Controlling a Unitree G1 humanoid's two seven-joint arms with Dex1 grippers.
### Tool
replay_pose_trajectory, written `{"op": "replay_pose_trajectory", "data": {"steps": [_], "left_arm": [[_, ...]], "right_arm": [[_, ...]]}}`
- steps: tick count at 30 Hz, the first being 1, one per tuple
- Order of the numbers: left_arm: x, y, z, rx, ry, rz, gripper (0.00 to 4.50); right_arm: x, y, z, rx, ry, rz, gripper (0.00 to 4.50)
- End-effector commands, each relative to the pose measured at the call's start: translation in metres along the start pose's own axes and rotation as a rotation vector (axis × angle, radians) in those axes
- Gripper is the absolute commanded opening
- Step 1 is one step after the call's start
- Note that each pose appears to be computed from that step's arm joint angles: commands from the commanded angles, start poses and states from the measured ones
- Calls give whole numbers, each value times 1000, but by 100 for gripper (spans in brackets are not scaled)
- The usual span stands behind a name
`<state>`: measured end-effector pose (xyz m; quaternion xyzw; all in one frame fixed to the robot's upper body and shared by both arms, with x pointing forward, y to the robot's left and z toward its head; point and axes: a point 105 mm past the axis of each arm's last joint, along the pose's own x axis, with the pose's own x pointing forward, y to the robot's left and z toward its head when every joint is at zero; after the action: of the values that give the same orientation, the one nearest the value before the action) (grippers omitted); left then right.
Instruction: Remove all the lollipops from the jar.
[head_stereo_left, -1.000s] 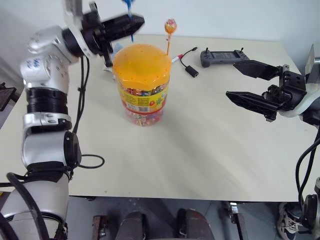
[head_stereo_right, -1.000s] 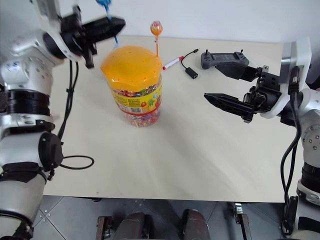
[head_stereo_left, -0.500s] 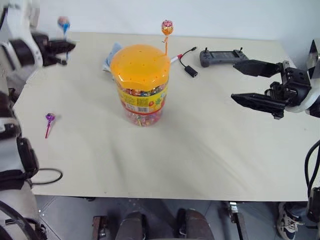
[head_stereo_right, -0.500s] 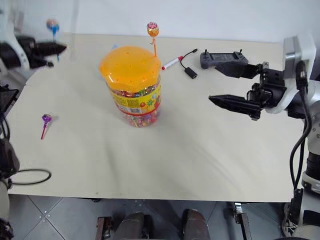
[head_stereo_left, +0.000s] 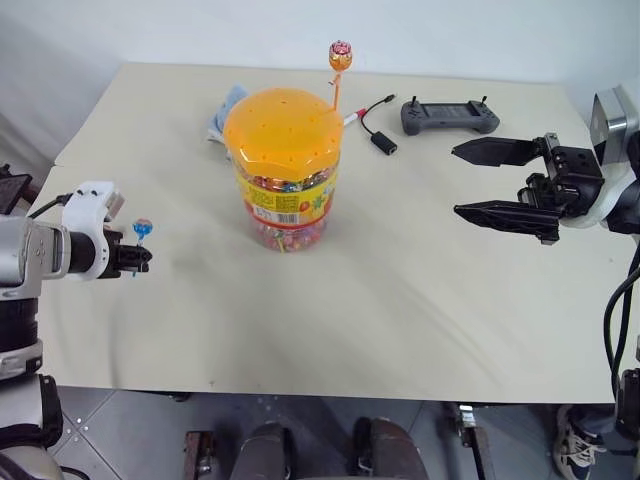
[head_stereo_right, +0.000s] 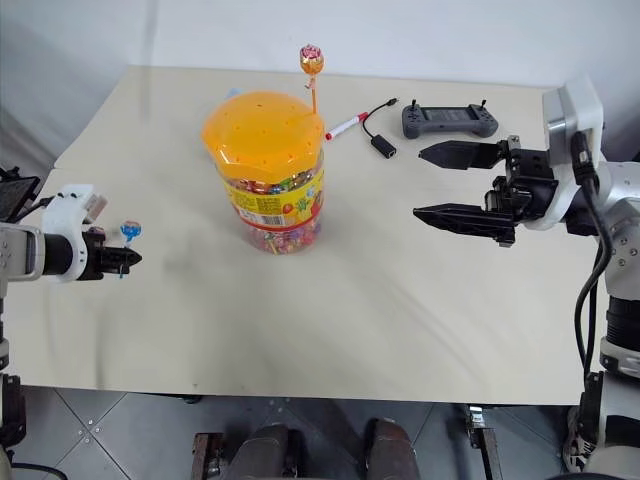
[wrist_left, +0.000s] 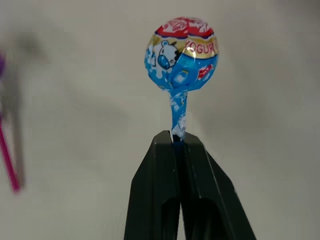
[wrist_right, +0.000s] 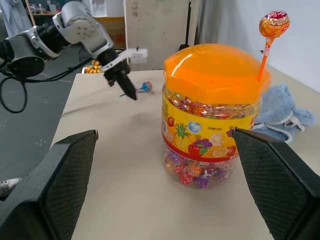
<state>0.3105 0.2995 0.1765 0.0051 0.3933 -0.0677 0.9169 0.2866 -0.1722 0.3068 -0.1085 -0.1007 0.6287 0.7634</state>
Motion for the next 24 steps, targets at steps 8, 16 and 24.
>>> {"op": "replay_pose_trajectory", "data": {"steps": [8, 16, 24], "left_arm": [[-18, 1, -1, 27, -35, -4, 229], [-55, -24, 33, 166, -195, -121, 448], [-102, -47, 85, 388, -644, -342, 448]], "right_arm": [[-3, 0, 12, -57, -13, 2, 450], [-9, -7, 16, -101, 14, -33, 450], [14, -37, 19, -129, 10, -176, 450]]}}
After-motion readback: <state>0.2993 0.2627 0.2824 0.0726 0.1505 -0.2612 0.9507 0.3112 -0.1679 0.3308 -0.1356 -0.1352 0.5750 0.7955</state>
